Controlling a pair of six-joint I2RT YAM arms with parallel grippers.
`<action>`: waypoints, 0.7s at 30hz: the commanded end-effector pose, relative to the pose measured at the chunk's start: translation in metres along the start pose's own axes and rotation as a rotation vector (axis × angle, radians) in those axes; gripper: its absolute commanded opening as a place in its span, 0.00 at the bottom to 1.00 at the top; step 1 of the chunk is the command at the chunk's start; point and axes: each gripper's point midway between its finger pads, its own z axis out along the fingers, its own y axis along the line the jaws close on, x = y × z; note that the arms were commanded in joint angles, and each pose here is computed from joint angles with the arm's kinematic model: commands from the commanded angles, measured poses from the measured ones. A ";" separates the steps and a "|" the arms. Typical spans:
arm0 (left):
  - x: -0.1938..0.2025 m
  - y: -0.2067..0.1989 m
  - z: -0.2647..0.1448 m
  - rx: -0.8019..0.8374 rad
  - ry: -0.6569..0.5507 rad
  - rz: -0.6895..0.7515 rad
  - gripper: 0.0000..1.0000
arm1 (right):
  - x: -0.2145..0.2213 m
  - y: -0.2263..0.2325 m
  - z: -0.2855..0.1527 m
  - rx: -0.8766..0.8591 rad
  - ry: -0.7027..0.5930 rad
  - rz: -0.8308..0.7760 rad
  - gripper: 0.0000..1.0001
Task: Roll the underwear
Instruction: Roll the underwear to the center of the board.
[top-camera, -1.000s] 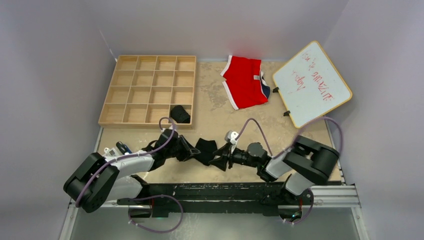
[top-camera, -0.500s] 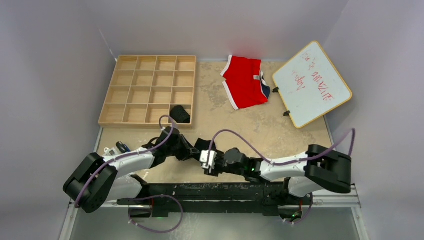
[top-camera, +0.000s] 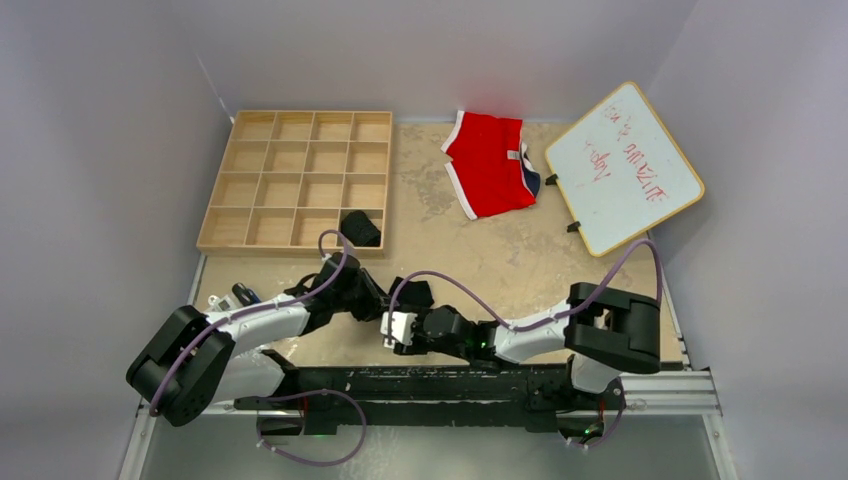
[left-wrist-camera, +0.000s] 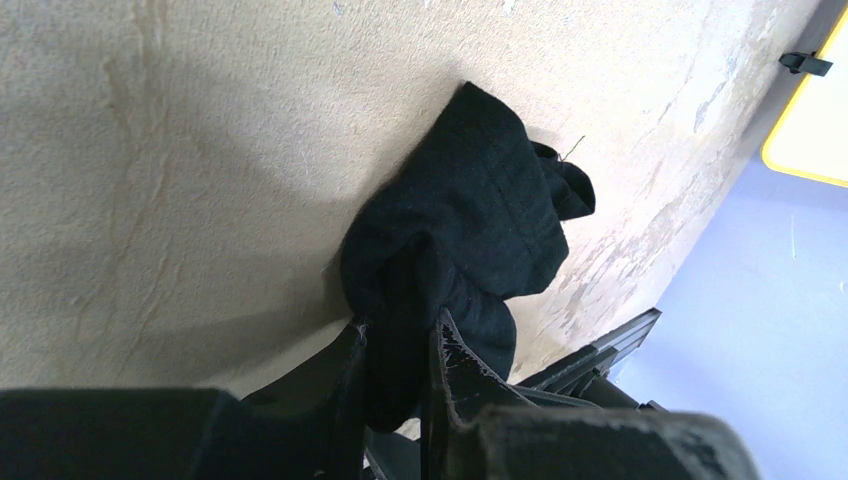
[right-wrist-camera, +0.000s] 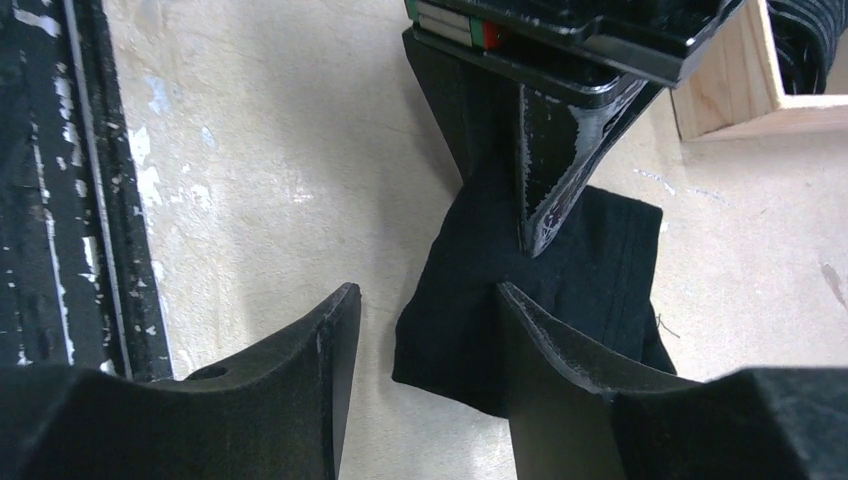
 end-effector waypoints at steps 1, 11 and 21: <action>0.001 0.019 -0.001 -0.079 0.001 0.020 0.00 | 0.019 -0.008 0.003 0.068 0.086 0.003 0.52; 0.001 0.020 -0.004 -0.084 0.002 0.028 0.00 | 0.038 0.001 0.010 0.057 0.153 0.067 0.12; -0.007 0.020 -0.012 -0.073 -0.034 0.019 0.20 | 0.036 0.014 0.000 -0.102 0.045 0.372 0.00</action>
